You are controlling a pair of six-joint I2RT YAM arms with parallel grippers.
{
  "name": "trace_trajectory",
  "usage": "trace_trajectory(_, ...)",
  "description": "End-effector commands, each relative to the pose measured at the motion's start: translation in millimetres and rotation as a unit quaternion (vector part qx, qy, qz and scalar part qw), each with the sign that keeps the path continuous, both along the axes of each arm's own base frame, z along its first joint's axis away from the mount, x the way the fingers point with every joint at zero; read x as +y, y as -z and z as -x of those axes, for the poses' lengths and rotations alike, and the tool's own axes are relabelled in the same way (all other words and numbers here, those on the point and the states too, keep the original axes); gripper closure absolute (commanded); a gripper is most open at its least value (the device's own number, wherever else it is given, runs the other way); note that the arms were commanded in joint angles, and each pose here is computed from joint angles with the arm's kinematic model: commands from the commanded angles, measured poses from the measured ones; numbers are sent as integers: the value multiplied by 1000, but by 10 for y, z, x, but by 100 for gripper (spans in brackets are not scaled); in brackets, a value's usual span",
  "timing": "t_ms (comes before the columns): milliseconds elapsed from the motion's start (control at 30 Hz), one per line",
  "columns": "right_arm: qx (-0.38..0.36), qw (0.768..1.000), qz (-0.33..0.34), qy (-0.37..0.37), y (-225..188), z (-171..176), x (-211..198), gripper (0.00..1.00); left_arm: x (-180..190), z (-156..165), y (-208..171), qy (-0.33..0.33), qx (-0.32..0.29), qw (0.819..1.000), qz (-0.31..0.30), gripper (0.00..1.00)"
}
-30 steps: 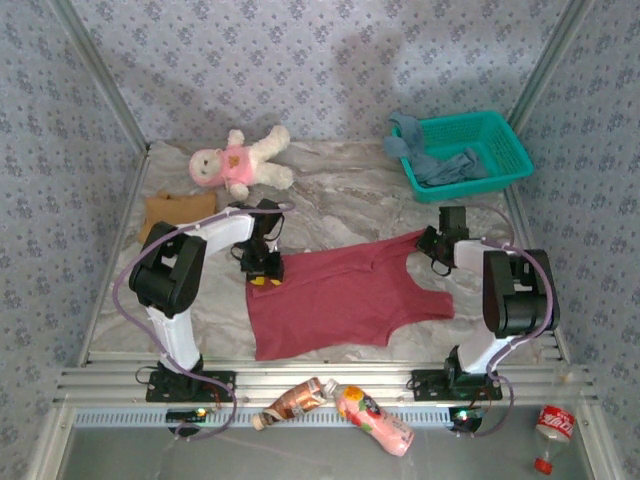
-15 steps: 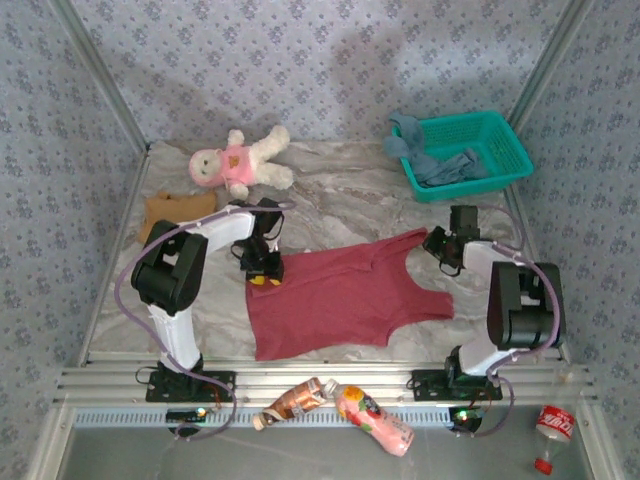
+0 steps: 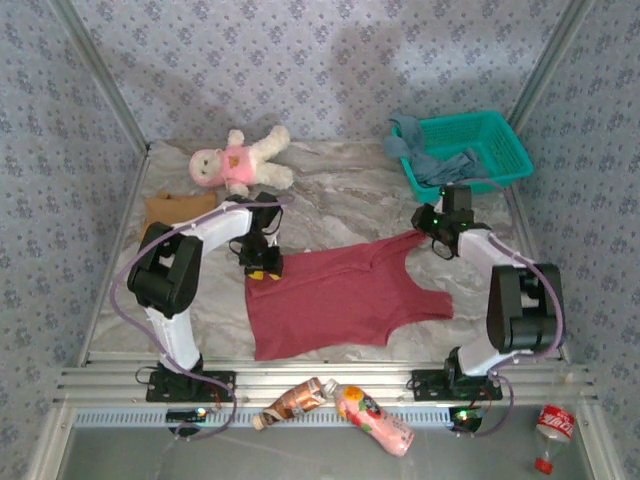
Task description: Fold and stack the tank tops
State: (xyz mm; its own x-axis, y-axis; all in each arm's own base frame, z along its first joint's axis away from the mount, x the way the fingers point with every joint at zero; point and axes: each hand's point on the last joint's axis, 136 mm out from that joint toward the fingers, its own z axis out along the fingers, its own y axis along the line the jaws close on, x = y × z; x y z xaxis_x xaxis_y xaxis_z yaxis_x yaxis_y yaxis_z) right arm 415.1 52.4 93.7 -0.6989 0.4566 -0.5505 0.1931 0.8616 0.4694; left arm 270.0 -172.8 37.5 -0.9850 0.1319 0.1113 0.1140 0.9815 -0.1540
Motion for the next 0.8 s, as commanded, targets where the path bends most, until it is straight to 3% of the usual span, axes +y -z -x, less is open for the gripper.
trace_trajectory(0,-4,1000,9,-16,155,-167,53,79,33,47,-42,-12,1,1000,1,58)
trace_trajectory(367,84,995,55,-15,732,120,-144,84,173,16,201,9,21,999,-22,58)
trace_trajectory(767,88,994,59,-21,750,-74,-75,84,345,-539,294,42,4,998,-45,59)
